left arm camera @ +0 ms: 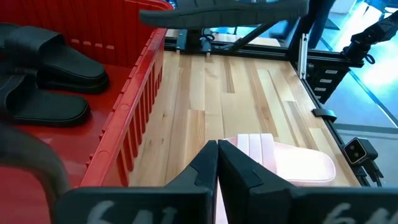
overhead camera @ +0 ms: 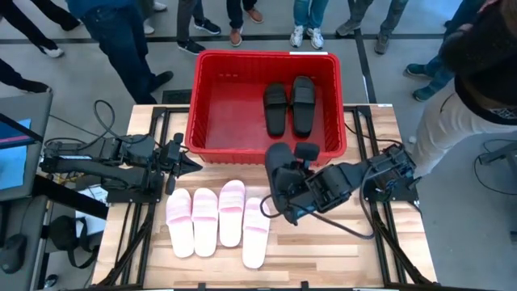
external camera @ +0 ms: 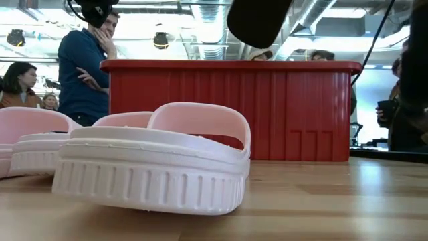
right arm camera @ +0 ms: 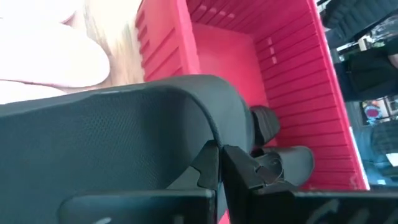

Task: Pick and place slides into bin
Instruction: Put the black slide into the red container

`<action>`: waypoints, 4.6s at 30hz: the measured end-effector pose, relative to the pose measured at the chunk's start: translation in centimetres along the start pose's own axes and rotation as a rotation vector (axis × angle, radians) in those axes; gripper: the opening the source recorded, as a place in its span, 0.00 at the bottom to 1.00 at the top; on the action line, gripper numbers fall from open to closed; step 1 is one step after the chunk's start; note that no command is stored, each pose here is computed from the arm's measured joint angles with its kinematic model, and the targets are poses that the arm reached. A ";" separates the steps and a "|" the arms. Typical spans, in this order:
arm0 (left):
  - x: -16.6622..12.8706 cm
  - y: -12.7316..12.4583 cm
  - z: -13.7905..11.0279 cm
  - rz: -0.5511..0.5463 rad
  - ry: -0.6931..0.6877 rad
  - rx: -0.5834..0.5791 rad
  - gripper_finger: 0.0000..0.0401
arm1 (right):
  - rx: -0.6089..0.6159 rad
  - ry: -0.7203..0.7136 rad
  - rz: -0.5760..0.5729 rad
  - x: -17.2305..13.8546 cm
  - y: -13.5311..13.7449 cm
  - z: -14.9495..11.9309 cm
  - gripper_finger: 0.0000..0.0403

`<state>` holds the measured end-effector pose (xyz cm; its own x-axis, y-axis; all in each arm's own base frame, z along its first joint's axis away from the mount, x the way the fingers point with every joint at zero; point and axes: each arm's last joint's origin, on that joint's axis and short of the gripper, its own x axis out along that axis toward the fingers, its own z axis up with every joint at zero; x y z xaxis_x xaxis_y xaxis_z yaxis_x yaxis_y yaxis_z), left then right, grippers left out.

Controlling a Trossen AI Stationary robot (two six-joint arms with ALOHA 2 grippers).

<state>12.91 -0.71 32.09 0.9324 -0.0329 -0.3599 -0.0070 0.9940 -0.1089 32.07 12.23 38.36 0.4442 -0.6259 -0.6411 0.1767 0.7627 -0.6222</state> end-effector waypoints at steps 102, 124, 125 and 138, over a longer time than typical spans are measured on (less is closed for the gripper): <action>-0.1 0.4 1.0 0.149 -0.118 -0.052 0.00 | -0.006 0.148 0.150 27.3 -26.1 -5.8 0.00; -0.1 0.4 1.0 0.152 -0.118 -0.051 0.00 | -0.002 0.152 0.202 28.9 -25.0 -6.8 0.00; -0.1 0.4 1.0 0.152 -0.118 -0.051 0.00 | 0.002 0.151 0.206 29.0 -25.1 -6.9 0.00; -0.1 0.4 1.0 0.152 -0.119 -0.053 0.00 | 0.010 0.127 0.235 29.1 -25.4 -7.1 0.00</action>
<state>13.19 -0.25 32.98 0.9552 0.1323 -0.2647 -0.1666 0.9797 -0.1117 34.23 -26.52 32.32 0.3600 -0.4466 -0.8191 0.0911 0.8906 -0.4455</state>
